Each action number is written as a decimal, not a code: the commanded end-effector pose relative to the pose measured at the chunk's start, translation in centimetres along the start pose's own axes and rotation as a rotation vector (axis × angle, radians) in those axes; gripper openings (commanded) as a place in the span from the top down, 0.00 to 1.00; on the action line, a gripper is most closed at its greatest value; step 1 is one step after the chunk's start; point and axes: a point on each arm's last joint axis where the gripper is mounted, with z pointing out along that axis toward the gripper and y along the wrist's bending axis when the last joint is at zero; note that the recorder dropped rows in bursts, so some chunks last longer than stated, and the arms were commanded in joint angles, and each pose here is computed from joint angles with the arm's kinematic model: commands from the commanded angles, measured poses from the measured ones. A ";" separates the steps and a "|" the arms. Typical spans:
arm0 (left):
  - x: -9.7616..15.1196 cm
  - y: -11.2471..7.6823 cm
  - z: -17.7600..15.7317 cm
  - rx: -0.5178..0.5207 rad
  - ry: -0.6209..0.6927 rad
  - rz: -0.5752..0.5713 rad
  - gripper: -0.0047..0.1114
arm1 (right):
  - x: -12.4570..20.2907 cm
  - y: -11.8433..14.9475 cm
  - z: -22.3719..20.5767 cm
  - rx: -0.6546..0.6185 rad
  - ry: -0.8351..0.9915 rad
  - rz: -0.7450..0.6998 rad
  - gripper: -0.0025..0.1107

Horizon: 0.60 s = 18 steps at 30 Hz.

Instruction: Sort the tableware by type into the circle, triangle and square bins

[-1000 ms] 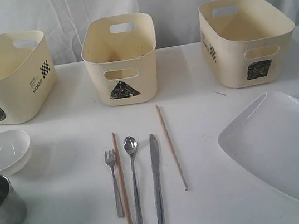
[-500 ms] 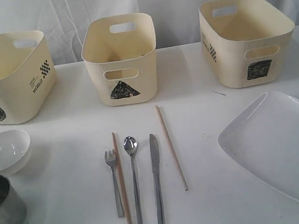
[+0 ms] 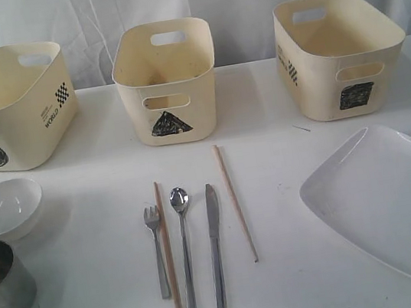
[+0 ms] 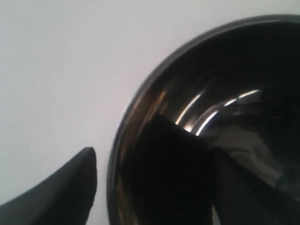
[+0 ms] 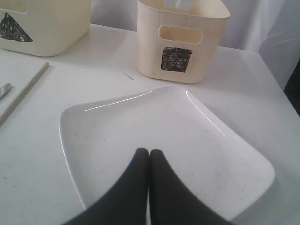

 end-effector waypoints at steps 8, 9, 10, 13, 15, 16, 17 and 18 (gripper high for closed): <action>0.7 0.2 0.6 -0.011 0.060 -0.025 0.96 | 0.0 0.0 0.0 -0.002 -0.013 -0.004 0.98; 0.9 0.2 0.6 -0.014 0.075 -0.043 0.96 | 0.0 0.0 0.0 -0.002 -0.013 -0.004 0.98; 1.0 0.3 0.6 -0.018 0.090 -0.072 0.96 | 0.0 0.0 0.0 -0.002 -0.013 -0.004 0.98; 1.1 0.3 0.1 -0.032 0.121 -0.150 0.96 | 0.0 0.0 0.0 -0.002 -0.013 -0.004 0.98; 0.8 0.3 -0.5 -0.032 0.107 -0.167 0.96 | 0.0 0.0 0.0 -0.002 -0.013 -0.004 0.98; 0.3 0.3 -1.1 -0.029 0.084 -0.173 0.96 | 0.0 0.0 0.0 -0.002 -0.013 -0.004 0.98; 0.0 0.4 -1.6 -0.028 0.067 -0.175 0.96 | 0.0 0.0 0.0 -0.002 -0.013 -0.004 0.98; -0.3 0.4 -2.2 -0.026 0.044 -0.176 0.96 | 0.0 0.0 0.0 -0.002 -0.013 -0.004 0.98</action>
